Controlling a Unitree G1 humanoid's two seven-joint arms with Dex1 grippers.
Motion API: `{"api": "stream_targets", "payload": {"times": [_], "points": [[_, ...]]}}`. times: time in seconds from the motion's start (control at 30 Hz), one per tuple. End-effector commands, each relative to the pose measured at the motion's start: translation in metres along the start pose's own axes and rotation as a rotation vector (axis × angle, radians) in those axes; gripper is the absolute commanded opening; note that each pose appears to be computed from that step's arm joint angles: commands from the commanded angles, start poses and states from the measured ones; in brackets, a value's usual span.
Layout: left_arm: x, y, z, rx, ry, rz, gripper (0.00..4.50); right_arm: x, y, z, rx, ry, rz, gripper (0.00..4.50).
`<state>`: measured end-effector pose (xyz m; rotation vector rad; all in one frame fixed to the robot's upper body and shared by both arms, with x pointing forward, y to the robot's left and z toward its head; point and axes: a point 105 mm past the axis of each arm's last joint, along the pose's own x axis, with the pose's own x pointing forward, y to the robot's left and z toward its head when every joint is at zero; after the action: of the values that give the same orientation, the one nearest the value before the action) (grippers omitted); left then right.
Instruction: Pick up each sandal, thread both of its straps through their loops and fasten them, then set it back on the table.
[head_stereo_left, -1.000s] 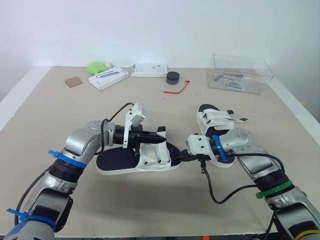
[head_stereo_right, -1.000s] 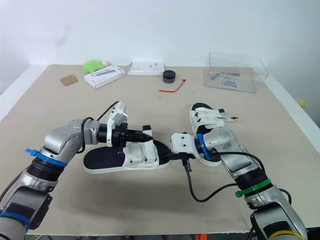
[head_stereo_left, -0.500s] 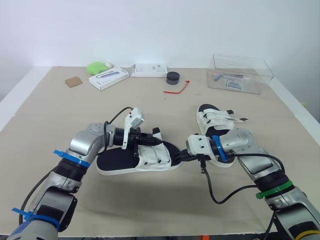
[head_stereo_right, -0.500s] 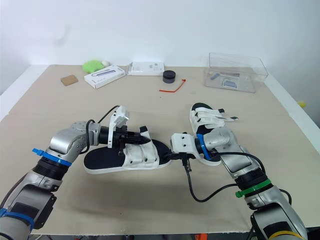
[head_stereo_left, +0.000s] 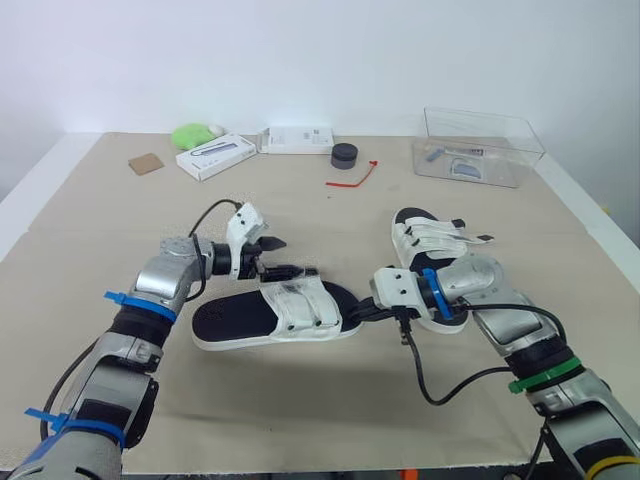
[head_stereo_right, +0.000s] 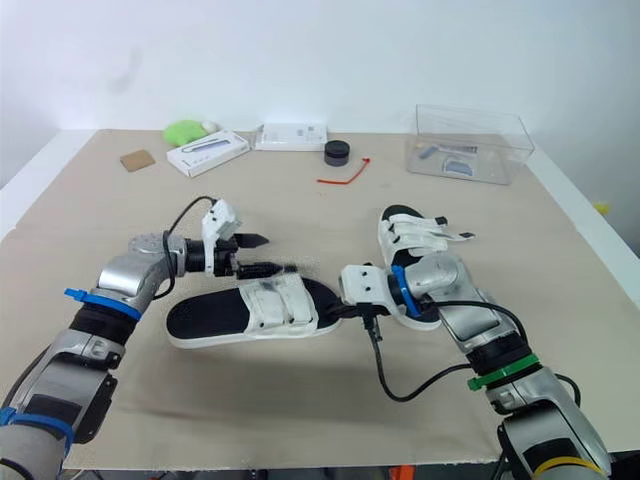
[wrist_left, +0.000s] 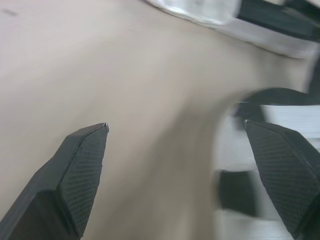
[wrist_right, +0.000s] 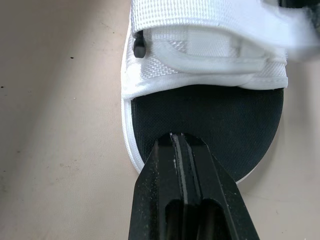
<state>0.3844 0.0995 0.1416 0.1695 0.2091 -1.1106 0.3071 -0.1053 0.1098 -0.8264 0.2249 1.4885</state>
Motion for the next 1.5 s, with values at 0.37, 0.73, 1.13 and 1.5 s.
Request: {"api": "stream_targets", "payload": {"times": [0.37, 0.73, 1.13, 1.5], "points": [[0.016, -0.058, 0.053, -0.057, -0.214, -0.363, 3.97, 0.002, 0.003, -0.028, 0.066, 0.103, -0.004, 0.0], [0.026, -0.052, 0.006, -0.128, 0.065, -0.387, 0.04, 0.001, 0.001, -0.029, 0.068, 0.107, -0.014, 0.0], [0.025, 0.019, -0.012, 0.107, 0.152, 0.03, 0.04, 0.001, 0.005, -0.03, 0.08, 0.101, -0.028, 0.0], [-0.032, 0.01, 0.08, 0.175, -0.27, -0.016, 0.0, -0.073, -0.035, 0.022, 0.289, -0.244, -0.332, 0.31]]}}
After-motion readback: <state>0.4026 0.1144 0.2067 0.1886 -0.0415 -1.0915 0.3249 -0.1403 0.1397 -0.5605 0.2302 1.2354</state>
